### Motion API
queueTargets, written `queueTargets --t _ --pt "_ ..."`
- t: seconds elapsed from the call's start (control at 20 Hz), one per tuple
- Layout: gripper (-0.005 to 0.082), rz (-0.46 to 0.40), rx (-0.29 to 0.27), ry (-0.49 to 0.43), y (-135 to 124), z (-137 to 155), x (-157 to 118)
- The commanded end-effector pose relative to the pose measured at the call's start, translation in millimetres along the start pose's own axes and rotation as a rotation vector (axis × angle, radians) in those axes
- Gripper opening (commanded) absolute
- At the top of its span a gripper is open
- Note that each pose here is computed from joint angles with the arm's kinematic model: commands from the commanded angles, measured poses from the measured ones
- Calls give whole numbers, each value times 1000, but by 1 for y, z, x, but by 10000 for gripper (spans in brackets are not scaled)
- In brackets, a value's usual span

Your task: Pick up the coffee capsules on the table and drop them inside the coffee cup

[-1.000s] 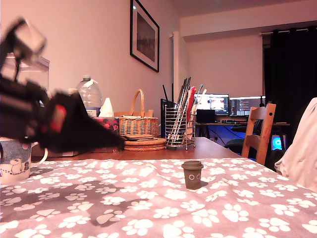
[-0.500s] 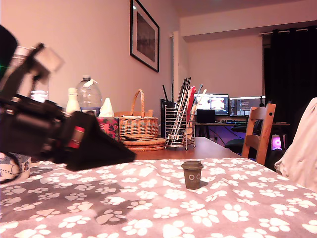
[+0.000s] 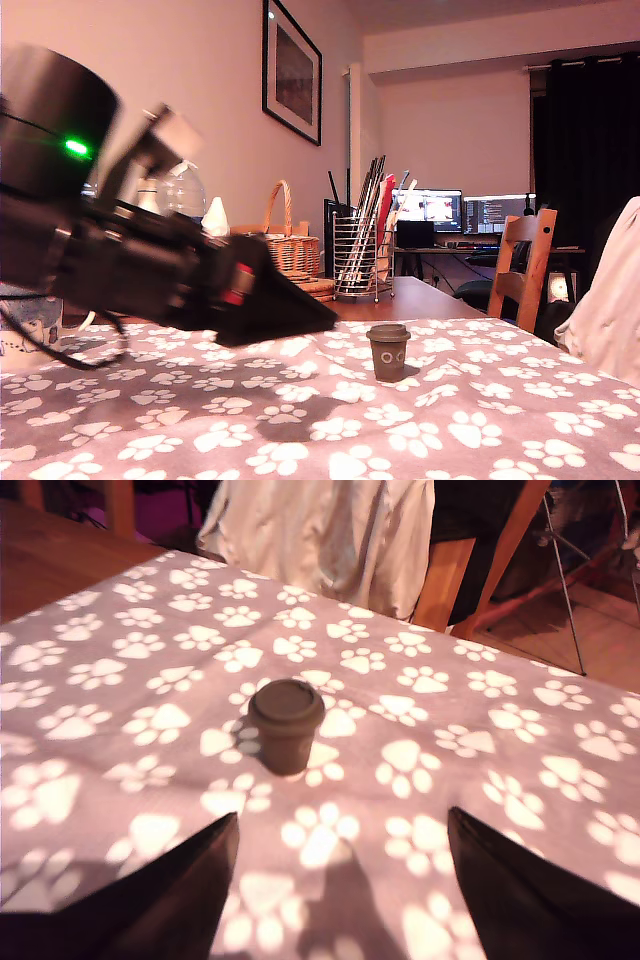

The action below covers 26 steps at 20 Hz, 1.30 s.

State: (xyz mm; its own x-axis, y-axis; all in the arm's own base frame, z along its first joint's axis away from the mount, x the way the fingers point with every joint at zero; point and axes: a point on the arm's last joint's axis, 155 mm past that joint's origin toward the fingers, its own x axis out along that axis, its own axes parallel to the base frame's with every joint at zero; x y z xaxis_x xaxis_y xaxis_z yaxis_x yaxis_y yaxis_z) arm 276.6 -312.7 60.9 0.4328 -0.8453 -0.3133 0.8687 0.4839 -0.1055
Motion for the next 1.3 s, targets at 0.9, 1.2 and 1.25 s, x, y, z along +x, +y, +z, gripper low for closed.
queueTargets --t 0.9,1.2,1.25 --pt "604 -7 -32 93 16 -7 58" --pt "604 -9 -44 125 19 -3 69" --pt "604 -11 -42 124 19 -3 70"
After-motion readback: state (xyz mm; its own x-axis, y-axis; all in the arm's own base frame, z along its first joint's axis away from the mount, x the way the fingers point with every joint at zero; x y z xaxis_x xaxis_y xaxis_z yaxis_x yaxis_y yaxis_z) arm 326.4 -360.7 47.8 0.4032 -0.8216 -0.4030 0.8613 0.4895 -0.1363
